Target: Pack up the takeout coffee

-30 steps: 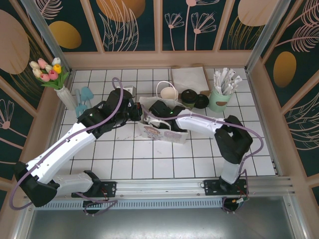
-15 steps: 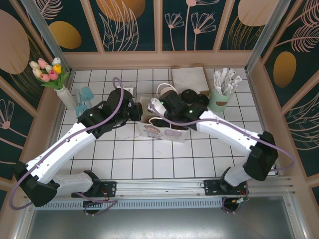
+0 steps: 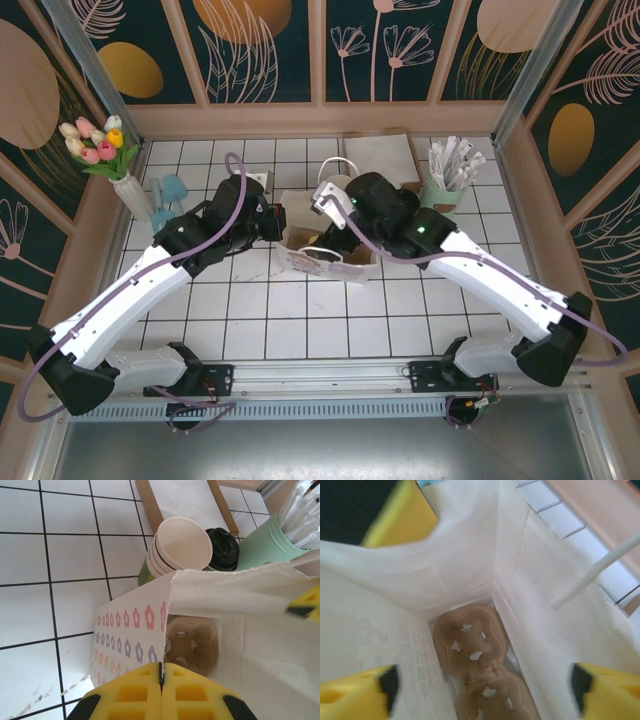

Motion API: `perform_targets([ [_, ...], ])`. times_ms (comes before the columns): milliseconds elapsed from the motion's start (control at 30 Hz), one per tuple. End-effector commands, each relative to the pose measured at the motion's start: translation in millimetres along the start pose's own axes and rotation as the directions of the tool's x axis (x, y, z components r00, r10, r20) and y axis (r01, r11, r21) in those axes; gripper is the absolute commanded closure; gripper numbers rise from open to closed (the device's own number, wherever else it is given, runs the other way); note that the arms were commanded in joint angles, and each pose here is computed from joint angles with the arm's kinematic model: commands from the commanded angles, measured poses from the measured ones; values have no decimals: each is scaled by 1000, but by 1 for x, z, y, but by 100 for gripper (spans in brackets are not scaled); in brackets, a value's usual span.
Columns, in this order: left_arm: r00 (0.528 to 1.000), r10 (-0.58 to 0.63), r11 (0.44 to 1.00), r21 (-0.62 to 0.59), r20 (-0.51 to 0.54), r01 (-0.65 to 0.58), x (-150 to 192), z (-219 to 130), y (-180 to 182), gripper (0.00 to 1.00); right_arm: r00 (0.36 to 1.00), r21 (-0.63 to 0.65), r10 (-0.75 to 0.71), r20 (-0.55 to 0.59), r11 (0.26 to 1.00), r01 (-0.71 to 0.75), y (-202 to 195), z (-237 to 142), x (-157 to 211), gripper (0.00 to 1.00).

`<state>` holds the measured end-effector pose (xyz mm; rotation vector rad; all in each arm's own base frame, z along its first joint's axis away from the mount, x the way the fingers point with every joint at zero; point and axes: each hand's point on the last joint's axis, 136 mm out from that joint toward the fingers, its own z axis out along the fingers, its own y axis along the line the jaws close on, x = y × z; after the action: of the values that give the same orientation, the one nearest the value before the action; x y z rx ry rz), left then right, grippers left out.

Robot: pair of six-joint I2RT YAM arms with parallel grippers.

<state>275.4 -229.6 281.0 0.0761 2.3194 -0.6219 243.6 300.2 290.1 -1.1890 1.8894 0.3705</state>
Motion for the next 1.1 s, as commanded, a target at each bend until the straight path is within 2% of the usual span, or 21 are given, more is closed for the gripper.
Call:
perform_targets([
  [0, 999, 19, 1000, -6, 30, -19, -9, -6, -2, 100, 986, -7, 37, 164, 999, -36, -5, -50, -37, 1],
  [200, 999, 24, 1000, 3, 23, -24, -7, -5, -3, 100, 956, 61, 79, 284, 993, -100, -26, -96, -46, 4],
  [300, 999, 43, 999, 9, 23, -43, -7, -7, -4, 100, 950, 70, 120, 287, 987, -146, -41, -104, -43, 4],
  [467, 998, 60, 998, -1, 28, -60, -10, -10, -4, 100, 958, 136, 140, 252, 974, -179, -71, -90, -28, 4],
  [600, 998, 54, 995, 84, 36, -57, -14, -16, -21, 100, 989, 100, 88, 121, 990, -101, -62, -53, -10, 9],
  [700, 997, 75, 992, 95, 33, -78, -14, -19, -23, 100, 991, 132, 31, 129, 990, -48, -65, -43, -16, 9],
  [800, 992, 125, 989, 78, -2, -124, -6, -20, -18, 100, 991, 149, 34, 125, 987, -53, -77, -46, -18, 8],
  [900, 983, 176, 982, 80, -48, -172, 5, -18, -15, 100, 992, 96, 71, 108, 992, -81, -82, -46, -9, 4],
  [1067, 978, 203, 978, 54, -55, -200, 3, -13, -13, 100, 996, -1, 76, 47, 997, -77, -76, -30, 9, 4],
])
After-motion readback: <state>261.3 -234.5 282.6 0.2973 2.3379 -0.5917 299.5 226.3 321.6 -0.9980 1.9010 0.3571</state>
